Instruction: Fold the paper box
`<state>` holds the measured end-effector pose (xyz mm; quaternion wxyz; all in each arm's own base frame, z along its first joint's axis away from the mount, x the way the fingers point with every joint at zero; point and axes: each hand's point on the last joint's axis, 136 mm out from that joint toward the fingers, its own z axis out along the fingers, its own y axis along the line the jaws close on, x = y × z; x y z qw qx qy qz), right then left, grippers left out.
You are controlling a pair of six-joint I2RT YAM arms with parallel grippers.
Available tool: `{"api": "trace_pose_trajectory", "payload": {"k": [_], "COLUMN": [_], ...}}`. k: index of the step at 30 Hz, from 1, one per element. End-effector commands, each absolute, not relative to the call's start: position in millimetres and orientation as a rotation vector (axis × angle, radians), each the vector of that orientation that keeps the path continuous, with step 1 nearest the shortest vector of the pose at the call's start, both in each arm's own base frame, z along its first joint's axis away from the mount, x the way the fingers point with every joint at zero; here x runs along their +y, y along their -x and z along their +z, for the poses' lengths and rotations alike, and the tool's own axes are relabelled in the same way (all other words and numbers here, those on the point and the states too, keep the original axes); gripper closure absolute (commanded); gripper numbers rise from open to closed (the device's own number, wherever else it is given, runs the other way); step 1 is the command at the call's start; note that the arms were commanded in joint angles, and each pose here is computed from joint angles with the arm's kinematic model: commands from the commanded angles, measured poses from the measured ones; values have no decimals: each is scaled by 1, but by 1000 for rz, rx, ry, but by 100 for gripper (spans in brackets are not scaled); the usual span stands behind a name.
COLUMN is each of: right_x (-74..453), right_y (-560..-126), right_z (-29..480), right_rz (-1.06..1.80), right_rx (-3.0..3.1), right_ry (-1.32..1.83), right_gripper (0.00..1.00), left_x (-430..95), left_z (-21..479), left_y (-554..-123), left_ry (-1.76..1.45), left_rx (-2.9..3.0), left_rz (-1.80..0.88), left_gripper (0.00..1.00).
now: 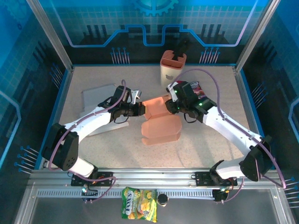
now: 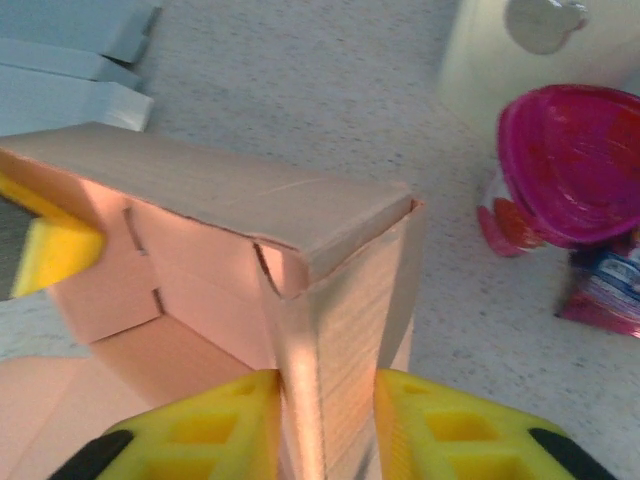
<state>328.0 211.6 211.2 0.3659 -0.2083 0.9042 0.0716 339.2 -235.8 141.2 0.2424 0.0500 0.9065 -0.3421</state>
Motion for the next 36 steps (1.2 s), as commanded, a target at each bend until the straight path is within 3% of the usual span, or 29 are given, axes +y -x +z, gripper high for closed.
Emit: {"api": "trace_pose_trajectory", "payload": {"k": [1, 9, 20, 26, 32, 34, 36], "right_x": [195, 180, 184, 178, 176, 180, 186], "right_y": [-339, -344, -351, -352, -351, -350, -349], "right_z": [212, 215, 214, 213, 214, 210, 206], "right_rz": [-94, -522, -605, -700, -750, -695, -638], "right_rx": [2321, 2300, 2291, 2274, 2263, 2293, 2311], "right_ry": [473, 345, 349, 307, 286, 307, 330], "right_gripper": [75, 94, 90, 100, 100, 84, 77], "left_x": [-237, -237, -236, -235, -235, -235, -235], "left_z": [165, 166, 163, 160, 158, 157, 156], "left_y": [-342, -340, -338, -339, -339, -339, -339], "left_ry": [-174, -166, -166, -155, -150, -148, -145], "left_rx": [2415, 2414, 2423, 2431, 2438, 2440, 2442], "left_rz": [-952, -954, -943, -936, -931, -929, -924], "left_gripper": [100, 100, 100, 100, 100, 100, 100]}}
